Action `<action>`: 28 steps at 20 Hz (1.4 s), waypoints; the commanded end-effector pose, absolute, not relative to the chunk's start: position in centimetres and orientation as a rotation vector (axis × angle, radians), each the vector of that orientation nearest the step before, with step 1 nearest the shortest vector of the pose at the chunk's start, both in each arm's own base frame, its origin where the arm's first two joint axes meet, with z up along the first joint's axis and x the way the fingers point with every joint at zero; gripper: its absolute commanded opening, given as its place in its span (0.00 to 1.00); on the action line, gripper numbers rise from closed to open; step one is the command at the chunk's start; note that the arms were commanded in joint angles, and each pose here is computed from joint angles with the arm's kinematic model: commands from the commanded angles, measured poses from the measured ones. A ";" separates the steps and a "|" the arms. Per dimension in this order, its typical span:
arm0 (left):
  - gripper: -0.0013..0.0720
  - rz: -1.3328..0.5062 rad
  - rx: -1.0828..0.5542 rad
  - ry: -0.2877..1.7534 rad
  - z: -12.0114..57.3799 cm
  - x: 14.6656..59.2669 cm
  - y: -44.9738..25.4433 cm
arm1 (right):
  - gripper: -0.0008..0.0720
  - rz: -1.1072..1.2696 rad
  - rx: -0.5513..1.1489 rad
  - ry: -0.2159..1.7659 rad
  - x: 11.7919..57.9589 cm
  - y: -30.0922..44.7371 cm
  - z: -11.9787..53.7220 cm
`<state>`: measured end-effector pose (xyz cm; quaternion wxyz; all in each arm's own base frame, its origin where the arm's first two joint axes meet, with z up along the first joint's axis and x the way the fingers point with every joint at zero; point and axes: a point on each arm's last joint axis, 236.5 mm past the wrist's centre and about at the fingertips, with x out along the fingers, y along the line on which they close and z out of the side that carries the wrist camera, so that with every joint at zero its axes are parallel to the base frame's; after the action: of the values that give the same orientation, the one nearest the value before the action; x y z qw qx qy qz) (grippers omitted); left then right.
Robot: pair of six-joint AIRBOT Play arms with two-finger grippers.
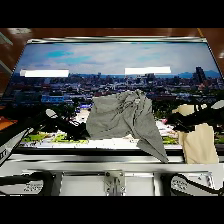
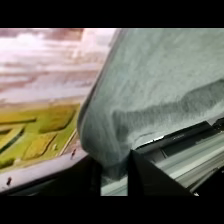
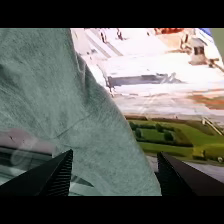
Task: Fold the shirts.
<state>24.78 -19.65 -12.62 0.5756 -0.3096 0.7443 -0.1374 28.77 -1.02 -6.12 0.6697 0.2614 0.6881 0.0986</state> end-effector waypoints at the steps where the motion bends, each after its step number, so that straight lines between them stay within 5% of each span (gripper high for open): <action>1: 0.19 -0.322 -0.748 1.719 -12.8 25.4 -20.6 | 0.93 0.268 0.555 1.600 28.2 0.7 -7.5; 2: 0.07 -0.334 -0.740 1.709 -12.6 25.6 -20.7 | 0.93 0.282 0.535 1.612 28.2 1.4 -8.2; 10: 0.07 -0.416 -0.683 1.562 -8.7 29.2 -21.1 | 0.92 0.348 0.421 1.684 28.8 6.0 -12.7; 11: 0.07 -0.433 -0.671 1.543 -8.2 29.6 -21.2 | 0.74 0.361 0.400 1.692 28.7 6.6 -13.0; 13: 0.07 -0.458 -0.641 1.497 -7.0 30.7 -21.2 | 0.17 0.379 0.370 1.680 29.0 7.3 -12.8; 15: 0.07 -0.479 -0.539 1.403 -4.4 32.7 -20.5 | 0.10 0.426 0.368 1.607 30.6 8.0 -10.4; 18: 0.07 -0.489 -0.381 1.112 5.7 37.5 -18.9 | 0.09 0.481 0.251 1.293 36.2 8.0 -0.2; 21: 0.07 -0.501 -0.204 0.607 25.8 39.4 -16.4 | 0.09 0.480 0.061 0.805 39.5 7.7 18.5; 25: 0.07 -0.484 -0.169 -0.076 52.2 29.1 -12.0 | 0.09 0.321 -0.092 0.024 31.5 6.5 47.1; 28: 0.07 -0.506 -0.198 -0.288 59.2 20.2 -10.6 | 0.09 0.301 -0.072 -0.209 22.9 7.0 55.1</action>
<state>29.54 -13.13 50.37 0.9614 -0.0967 -0.0064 -0.2574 32.59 6.86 44.26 0.9825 -0.0346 0.0592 0.1733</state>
